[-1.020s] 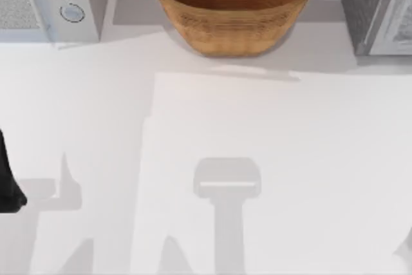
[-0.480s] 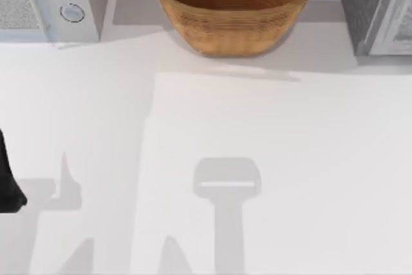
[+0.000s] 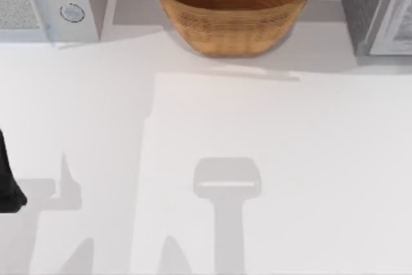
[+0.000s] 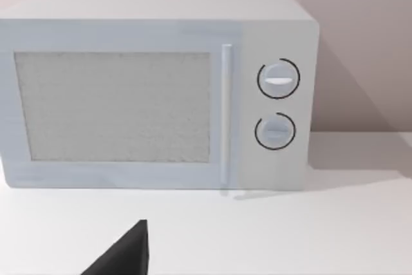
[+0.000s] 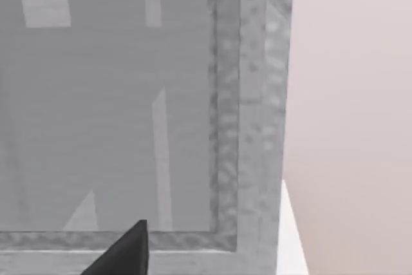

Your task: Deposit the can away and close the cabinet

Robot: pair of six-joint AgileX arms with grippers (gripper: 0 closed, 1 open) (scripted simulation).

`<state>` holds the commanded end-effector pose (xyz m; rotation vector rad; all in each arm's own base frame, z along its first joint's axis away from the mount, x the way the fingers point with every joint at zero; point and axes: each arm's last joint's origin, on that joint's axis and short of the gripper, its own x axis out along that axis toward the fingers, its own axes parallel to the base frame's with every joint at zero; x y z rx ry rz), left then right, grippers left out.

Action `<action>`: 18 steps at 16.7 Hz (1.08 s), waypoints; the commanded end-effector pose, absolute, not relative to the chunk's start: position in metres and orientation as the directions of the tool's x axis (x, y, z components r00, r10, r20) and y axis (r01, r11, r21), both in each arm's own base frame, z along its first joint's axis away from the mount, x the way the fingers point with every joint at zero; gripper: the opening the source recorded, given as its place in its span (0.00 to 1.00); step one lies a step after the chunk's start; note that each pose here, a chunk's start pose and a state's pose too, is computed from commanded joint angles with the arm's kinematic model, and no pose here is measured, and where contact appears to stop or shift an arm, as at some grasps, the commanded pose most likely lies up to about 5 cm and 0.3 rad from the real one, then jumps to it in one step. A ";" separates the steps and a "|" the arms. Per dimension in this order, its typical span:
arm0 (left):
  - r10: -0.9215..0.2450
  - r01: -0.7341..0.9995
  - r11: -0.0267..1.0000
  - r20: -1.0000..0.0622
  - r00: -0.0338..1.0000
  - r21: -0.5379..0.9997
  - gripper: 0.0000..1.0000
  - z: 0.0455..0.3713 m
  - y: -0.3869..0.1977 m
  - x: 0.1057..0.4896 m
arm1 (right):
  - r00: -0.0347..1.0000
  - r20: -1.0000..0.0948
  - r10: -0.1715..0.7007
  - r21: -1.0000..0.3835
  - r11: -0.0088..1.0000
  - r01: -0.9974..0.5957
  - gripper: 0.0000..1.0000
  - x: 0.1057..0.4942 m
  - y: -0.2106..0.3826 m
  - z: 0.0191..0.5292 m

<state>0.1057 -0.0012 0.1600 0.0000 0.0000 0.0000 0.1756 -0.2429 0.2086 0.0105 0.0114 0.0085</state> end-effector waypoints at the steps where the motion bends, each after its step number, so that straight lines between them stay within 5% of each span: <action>1: 0.000 0.000 1.000 0.000 1.000 0.000 1.00 0.160 -0.001 0.106 | 1.000 -0.014 0.009 0.016 1.000 -0.009 1.00 0.180 -0.251 0.223; 12: 0.000 0.000 1.000 0.000 1.000 0.000 1.00 0.160 -0.001 0.106 | 1.000 -0.026 0.010 0.037 0.999 -0.009 1.00 0.176 -0.242 0.450; 18: 0.000 0.000 1.000 0.000 1.000 0.000 1.00 0.160 -0.001 0.106 | 1.000 -0.007 0.005 0.003 1.000 -0.005 1.00 0.154 -0.200 0.509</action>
